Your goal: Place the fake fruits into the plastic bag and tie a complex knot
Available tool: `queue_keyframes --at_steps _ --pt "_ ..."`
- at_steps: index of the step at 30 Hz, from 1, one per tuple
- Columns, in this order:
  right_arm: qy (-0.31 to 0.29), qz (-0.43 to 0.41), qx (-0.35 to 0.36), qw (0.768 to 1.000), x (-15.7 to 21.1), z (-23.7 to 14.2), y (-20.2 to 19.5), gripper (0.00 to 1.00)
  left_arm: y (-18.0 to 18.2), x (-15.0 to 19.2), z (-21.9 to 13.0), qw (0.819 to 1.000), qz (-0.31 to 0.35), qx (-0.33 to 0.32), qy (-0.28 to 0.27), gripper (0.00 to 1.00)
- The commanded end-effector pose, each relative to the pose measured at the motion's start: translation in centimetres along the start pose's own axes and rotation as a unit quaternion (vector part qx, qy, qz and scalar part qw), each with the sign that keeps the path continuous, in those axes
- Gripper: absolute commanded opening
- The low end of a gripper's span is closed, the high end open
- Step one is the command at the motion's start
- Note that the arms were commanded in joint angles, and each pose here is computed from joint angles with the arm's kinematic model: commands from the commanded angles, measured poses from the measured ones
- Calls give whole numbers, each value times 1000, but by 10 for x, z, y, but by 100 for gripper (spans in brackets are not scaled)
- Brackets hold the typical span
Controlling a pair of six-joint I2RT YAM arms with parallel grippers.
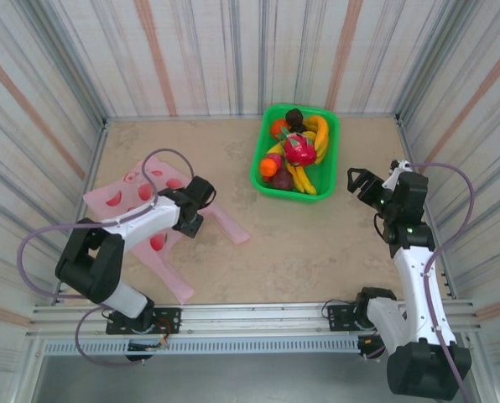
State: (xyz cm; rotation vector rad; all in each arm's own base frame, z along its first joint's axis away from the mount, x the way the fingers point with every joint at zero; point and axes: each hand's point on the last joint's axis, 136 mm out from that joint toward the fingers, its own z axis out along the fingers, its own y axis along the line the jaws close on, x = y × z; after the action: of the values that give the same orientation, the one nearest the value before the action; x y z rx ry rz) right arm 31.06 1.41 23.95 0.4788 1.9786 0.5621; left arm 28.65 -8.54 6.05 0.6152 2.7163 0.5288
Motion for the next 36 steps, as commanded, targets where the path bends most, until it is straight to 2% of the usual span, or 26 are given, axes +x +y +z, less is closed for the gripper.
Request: queue_keyframes --at_steps 1,4,7,13,18,21,27,31,36 --pt "1 -4 8 1000 1 -3 -1 99 9 -7 2 999 2 -34 -1 62" --pt "0 -5 9 1000 2 -3 -2 99 10 -7 8 999 4 -44 3 52" --pt "1 -5 8 1000 2 -3 -1 99 11 -10 7 999 1 -45 -1 37" --pt "1 -7 10 1000 3 -5 -2 99 19 -18 -9 999 -3 -46 -18 0" --pt "3 -6 7 1000 3 -4 0 99 32 -23 -30 998 -29 -49 -29 0" --pt "4 -5 3 1000 1 -6 4 99 40 -23 -45 997 -77 -18 -18 0" --pt "9 -12 -9 1000 0 -7 12 99 43 -33 -81 990 -115 65 -38 0" --pt "25 -17 -8 999 5 -6 15 99 44 -39 -106 978 -155 130 -46 0" --pt "46 -26 -19 998 13 -4 24 99 46 -46 -135 950 -219 218 -52 0"
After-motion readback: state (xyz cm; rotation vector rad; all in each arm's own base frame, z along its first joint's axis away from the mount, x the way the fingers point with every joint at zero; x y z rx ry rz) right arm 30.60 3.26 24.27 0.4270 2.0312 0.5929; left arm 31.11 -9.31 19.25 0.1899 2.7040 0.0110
